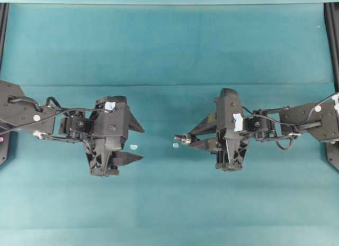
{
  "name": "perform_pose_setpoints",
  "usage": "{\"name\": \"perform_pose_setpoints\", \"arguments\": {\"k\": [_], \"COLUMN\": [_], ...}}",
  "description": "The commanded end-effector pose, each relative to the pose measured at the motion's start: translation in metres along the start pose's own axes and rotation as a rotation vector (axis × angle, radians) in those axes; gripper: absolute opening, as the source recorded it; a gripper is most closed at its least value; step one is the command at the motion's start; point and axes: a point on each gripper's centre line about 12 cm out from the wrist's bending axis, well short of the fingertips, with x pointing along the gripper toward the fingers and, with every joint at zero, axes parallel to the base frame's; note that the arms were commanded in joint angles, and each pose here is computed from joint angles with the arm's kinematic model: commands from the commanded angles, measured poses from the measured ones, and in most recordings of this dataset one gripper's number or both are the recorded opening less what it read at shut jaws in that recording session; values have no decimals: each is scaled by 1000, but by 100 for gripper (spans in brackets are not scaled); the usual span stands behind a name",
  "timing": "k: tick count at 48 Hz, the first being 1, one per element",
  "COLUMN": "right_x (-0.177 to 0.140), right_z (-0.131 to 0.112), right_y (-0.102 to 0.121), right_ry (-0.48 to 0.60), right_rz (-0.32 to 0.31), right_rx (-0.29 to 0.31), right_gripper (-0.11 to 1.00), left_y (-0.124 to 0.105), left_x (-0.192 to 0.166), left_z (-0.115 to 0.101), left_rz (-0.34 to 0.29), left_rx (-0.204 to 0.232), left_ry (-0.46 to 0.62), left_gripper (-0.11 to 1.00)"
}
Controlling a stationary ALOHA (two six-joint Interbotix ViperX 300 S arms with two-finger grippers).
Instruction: Insert the washer onto the shaft with both hands.
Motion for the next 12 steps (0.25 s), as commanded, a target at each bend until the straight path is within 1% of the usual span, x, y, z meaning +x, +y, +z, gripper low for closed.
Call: {"name": "perform_pose_setpoints", "arguments": {"k": [1, 12], "right_x": [-1, 0], "right_z": [8, 7], "right_y": [2, 1], "right_ry": [-26, -23], "right_rz": [5, 3], "right_rx": [6, 6], "right_gripper": [0, 0], "left_y": [0, 0], "left_x": [-2, -2], "left_z": [7, 7], "left_rz": [0, 0], "left_rx": [3, 3], "left_ry": [-26, -26], "left_gripper": [83, 83]}}
